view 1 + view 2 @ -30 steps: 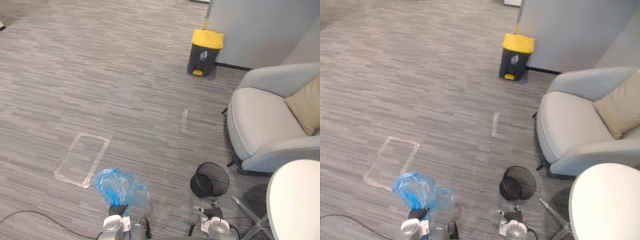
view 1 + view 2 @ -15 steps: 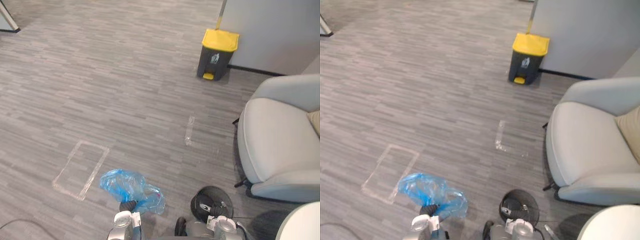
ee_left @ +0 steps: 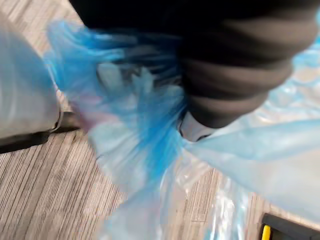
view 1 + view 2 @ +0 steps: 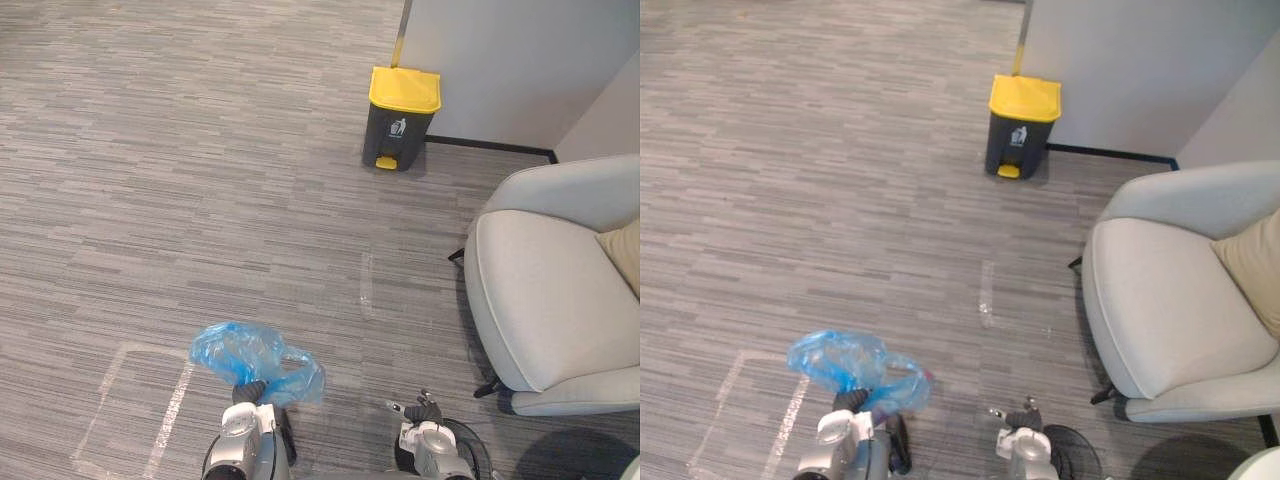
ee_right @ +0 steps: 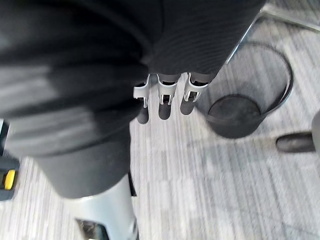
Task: Gather rubbish on tea table into small bin, then transfer packed bag to large trash can.
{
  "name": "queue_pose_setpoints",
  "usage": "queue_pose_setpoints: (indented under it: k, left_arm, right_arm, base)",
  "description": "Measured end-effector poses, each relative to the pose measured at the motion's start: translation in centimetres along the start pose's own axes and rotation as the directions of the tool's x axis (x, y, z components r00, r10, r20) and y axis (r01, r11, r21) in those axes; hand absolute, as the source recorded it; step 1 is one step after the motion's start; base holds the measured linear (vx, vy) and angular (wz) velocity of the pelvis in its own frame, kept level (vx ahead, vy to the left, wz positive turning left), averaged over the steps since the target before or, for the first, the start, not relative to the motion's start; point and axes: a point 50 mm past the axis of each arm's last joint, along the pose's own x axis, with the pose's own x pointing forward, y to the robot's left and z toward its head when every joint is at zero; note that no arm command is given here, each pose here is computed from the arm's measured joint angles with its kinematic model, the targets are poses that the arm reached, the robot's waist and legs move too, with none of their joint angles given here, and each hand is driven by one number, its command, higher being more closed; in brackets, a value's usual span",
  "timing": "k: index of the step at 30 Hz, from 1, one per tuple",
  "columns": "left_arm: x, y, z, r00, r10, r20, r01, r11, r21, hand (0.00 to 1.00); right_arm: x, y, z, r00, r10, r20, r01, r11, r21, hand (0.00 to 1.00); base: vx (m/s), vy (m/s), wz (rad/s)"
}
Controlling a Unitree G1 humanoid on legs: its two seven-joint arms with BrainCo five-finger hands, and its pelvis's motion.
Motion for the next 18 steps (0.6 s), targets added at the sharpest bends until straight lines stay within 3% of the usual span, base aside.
queue_pose_setpoints:
  k: [8, 12, 18]
  left_arm:
    - [0.2, 0.2, -0.3, 1.000, 0.005, -0.021, -0.005, 1.000, 0.017, 1.00]
    - [-0.1, -0.6, -1.1, 0.998, -0.010, -0.054, 0.010, 1.000, -0.006, 1.00]
    - [-0.2, -0.1, -0.2, 1.000, 0.003, -0.013, -0.003, 1.000, -0.030, 1.00]
  right_arm:
    - [0.2, 0.1, 0.7, 1.000, -0.007, 0.017, 0.006, 1.000, 0.014, 0.00]
    - [0.6, -1.8, 0.6, 0.998, -0.056, 0.010, 0.056, 0.998, 0.006, 0.00]
    - [0.3, 0.0, 0.7, 1.000, -0.009, 0.009, 0.009, 1.000, -0.008, 0.00]
  base:
    - [0.32, -0.105, 0.06]
    - [0.53, -0.205, 0.02]
    - [0.51, -0.104, -0.22]
